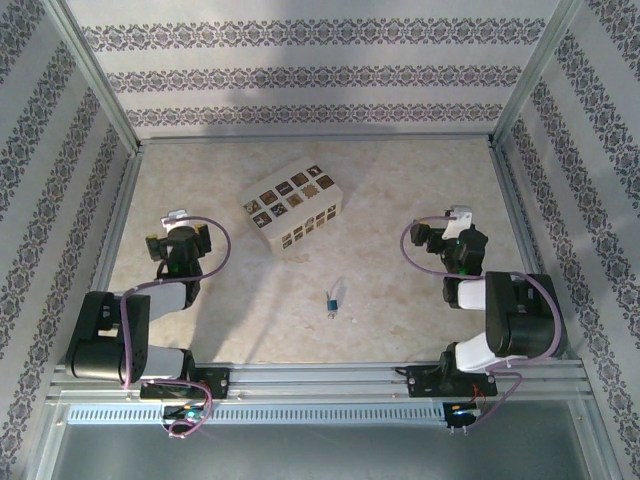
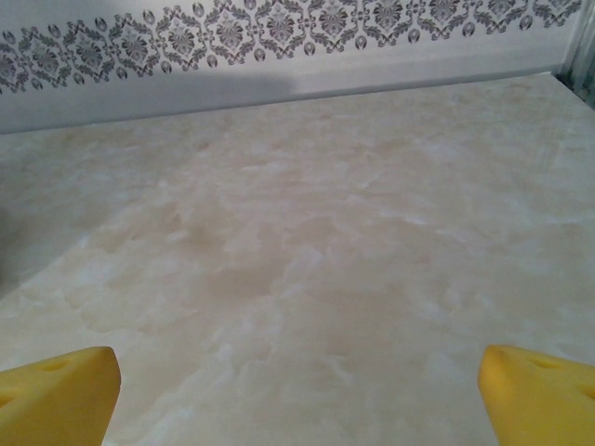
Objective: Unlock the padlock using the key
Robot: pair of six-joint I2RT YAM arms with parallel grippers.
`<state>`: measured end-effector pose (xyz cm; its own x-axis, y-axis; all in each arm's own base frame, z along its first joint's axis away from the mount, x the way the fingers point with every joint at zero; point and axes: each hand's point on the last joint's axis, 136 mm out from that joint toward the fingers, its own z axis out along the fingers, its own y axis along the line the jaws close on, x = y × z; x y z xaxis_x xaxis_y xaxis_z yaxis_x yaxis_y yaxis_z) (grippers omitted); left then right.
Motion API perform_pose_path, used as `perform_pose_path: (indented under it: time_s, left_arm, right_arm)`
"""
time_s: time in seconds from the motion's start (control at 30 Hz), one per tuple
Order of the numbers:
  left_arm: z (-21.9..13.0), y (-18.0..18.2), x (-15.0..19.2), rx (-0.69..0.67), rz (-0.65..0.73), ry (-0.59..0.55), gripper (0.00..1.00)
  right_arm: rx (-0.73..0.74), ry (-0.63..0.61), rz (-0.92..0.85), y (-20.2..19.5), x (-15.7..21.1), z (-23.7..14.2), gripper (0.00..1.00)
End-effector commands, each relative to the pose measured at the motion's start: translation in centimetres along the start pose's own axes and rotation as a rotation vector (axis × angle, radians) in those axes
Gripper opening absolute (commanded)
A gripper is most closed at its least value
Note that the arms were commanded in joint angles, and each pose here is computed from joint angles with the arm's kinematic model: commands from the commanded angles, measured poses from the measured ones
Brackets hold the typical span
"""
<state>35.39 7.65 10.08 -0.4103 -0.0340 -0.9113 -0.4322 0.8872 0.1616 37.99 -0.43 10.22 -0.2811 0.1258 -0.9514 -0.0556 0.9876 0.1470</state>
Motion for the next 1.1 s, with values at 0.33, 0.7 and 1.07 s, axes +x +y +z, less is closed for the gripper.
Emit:
perform_pose_path:
  time_s: [0.33,0.7,1.07]
  left_arm:
    - [0.9,-2.2,-2.1,0.15,0.014,-0.051,0.99]
    - [0.8,-3.5,-1.8,0.226,-0.114,-0.123,0.99]
    - [0.8,-5.6,-0.3,0.339,-0.074,-0.124,0.99]
  right_arm:
    - [0.033,0.021,-0.051,0.4,0.1,1.1,0.98]
    - [0.046,0.003,-0.062,0.5,-0.9,1.6,0.98]
    - [0.049,0.005,-0.063,0.5,-0.9,1.6,0.99]
